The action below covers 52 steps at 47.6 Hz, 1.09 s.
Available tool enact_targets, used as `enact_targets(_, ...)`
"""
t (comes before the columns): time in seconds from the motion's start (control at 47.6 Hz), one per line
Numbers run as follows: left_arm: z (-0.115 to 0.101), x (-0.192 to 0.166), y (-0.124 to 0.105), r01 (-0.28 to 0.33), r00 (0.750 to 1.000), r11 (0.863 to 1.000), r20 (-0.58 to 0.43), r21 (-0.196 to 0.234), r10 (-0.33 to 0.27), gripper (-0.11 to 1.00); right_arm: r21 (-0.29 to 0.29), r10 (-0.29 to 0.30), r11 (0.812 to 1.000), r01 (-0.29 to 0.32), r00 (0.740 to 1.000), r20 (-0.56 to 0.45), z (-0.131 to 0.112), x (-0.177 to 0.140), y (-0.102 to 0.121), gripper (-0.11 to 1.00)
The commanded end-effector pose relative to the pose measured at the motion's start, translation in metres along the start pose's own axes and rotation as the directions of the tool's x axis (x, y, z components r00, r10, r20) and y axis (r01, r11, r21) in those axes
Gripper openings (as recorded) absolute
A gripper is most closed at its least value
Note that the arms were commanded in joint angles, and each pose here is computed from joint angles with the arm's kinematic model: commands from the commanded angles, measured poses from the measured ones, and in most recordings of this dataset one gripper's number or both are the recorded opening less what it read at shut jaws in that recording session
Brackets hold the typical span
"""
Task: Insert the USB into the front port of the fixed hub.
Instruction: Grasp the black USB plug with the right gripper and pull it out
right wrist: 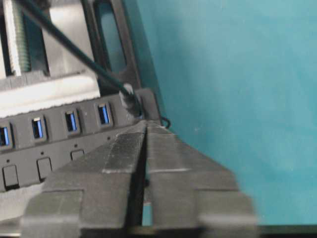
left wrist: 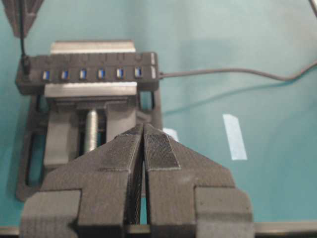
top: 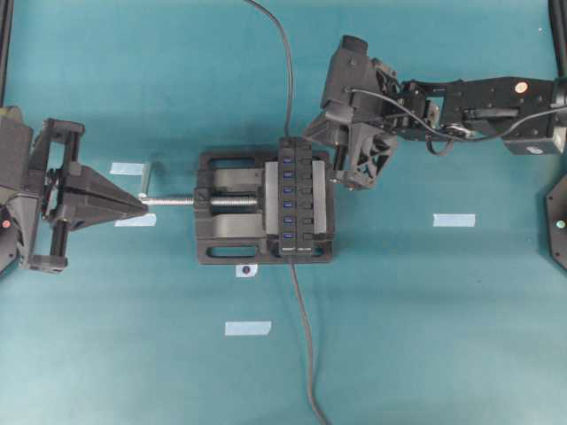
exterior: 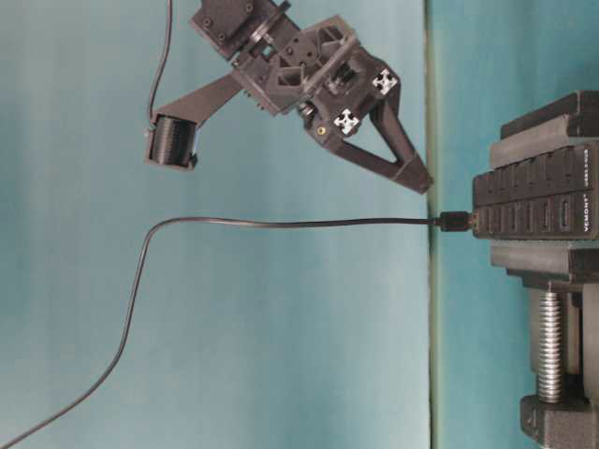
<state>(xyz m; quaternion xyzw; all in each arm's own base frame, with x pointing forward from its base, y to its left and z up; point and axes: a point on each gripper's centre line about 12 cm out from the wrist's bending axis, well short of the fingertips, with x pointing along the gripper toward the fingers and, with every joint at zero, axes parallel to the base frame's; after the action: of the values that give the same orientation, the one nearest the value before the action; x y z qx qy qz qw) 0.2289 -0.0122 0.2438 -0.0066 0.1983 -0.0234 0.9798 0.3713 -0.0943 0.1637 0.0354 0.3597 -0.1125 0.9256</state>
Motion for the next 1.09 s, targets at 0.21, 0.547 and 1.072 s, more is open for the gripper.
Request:
enact_targets(0.21,0.007,-0.001,-0.001,0.002,1.000,1.000,0.021,0.007,-0.002,0.00,0.005,-0.003,1.000,0.003,0.999,0.040,0.015,0.001,-0.001,0.76)
enact_targets(0.547,0.006,-0.001,0.000,0.002,1.000,1.000,0.020,0.007,-0.002,0.00,0.004,-0.003,1.000,0.003,0.999,0.044,0.021,0.007,-0.002,0.88)
enact_targets(1.072,0.006,-0.001,0.000,0.002,1.000,1.000,0.018,0.005,-0.002,0.00,-0.013,0.011,1.000,-0.011,0.999,0.037,0.025,0.020,0.006,0.87)
